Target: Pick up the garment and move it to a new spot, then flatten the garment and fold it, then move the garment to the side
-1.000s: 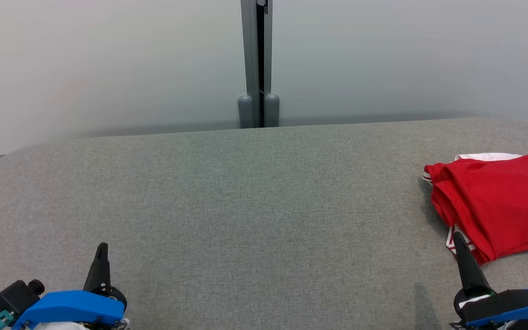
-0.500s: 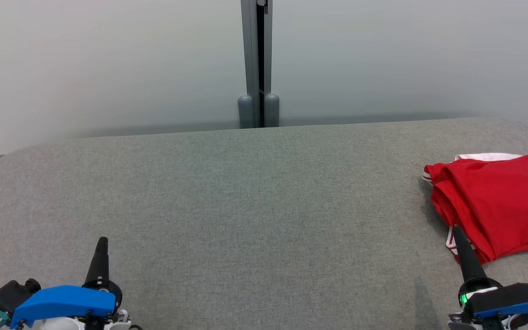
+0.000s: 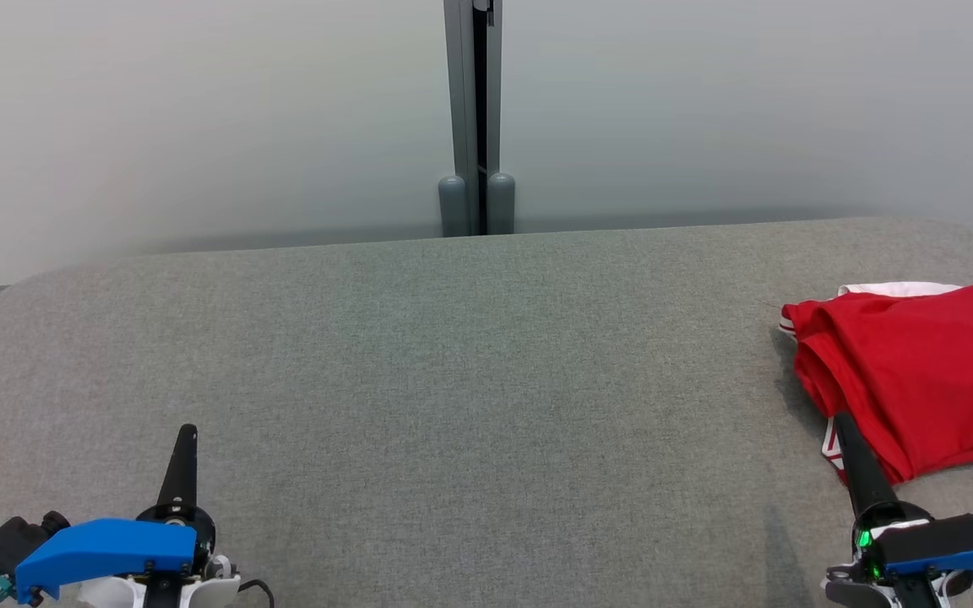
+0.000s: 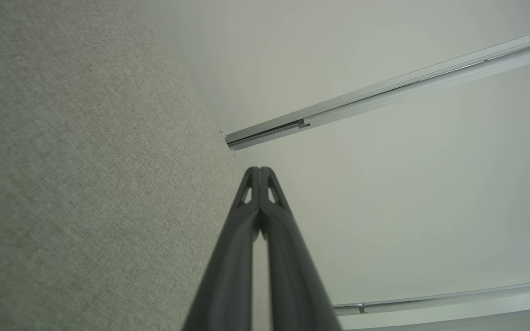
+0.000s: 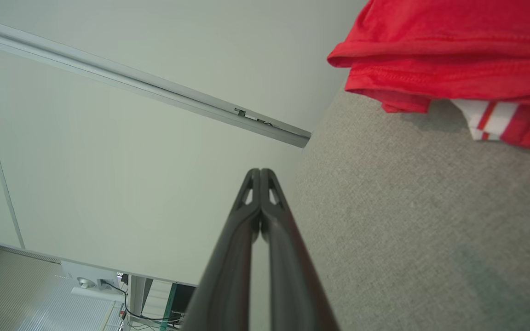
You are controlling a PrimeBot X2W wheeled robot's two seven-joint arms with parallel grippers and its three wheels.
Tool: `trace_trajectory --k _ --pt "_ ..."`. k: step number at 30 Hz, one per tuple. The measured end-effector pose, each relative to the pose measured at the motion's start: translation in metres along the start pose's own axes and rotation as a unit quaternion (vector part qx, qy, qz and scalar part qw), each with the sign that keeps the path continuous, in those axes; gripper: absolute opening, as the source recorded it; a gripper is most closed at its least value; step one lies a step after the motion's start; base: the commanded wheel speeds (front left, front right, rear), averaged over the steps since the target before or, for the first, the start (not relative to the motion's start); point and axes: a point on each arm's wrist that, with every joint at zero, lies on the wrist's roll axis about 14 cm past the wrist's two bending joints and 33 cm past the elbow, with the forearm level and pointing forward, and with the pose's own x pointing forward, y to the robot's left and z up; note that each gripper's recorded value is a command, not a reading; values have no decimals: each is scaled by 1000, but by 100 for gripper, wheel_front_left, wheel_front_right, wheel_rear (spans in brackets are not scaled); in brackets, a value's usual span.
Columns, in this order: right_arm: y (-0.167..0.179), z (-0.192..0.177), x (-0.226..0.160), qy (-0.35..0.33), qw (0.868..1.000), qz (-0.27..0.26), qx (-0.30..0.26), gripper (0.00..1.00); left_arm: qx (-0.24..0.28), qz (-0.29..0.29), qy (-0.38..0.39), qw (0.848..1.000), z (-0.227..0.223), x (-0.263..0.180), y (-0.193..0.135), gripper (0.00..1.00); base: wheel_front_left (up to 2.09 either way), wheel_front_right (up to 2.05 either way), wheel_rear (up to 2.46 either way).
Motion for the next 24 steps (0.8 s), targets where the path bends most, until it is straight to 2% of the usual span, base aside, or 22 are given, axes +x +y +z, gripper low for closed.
trace_trajectory --k 24 --pt "5 2 8 -4 995 10 101 0 -103 -30 -10 994 6 5 -14 0 0 0 0"
